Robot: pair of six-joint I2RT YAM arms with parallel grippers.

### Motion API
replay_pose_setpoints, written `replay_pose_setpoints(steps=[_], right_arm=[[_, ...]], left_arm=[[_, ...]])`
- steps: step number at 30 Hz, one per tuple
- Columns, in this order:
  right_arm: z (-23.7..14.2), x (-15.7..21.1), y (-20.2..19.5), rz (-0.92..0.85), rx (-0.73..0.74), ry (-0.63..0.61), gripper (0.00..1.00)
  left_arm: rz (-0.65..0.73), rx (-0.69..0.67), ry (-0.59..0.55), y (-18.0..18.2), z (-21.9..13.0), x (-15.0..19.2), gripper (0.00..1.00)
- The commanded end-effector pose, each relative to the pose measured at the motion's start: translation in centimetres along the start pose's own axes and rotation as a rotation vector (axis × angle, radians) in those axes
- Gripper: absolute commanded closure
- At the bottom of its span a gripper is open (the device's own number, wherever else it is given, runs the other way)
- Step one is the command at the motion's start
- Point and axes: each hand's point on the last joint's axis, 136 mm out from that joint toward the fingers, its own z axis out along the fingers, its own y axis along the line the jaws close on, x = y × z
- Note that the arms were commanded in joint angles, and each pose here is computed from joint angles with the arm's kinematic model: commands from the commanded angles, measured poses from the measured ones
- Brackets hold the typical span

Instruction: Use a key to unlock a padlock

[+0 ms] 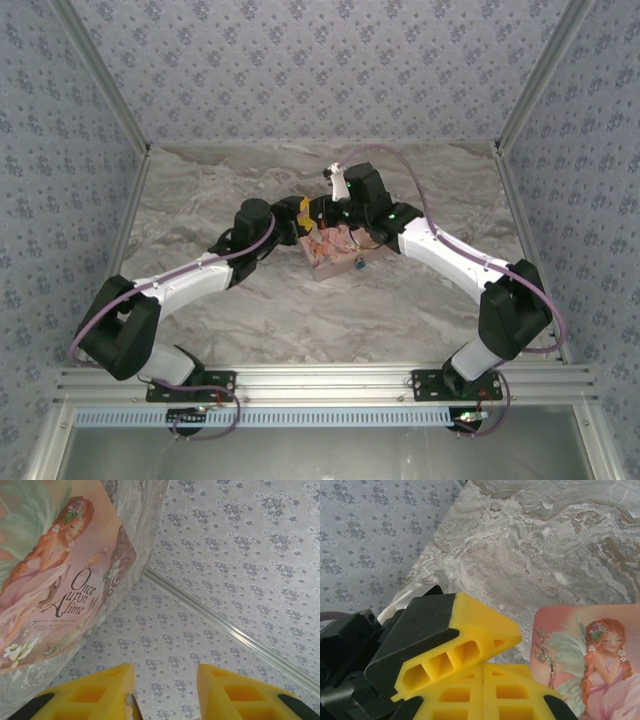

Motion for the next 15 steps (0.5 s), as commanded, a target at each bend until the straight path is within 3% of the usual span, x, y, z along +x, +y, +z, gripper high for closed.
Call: replay_pose_setpoints(steps=[1,15], right_arm=[[-0.63,0.1,0.08,0.008,0.017,-0.011,1.0],[-0.94,-0.09,-0.5,0.015,0.041,-0.023,1.0]], left_arm=[[-0.233,0.038,0.016,-1.02,-0.34,0.67,0.65],[-0.249,0.027,-0.011,-0.17,-0.34,-0.17,0.75]])
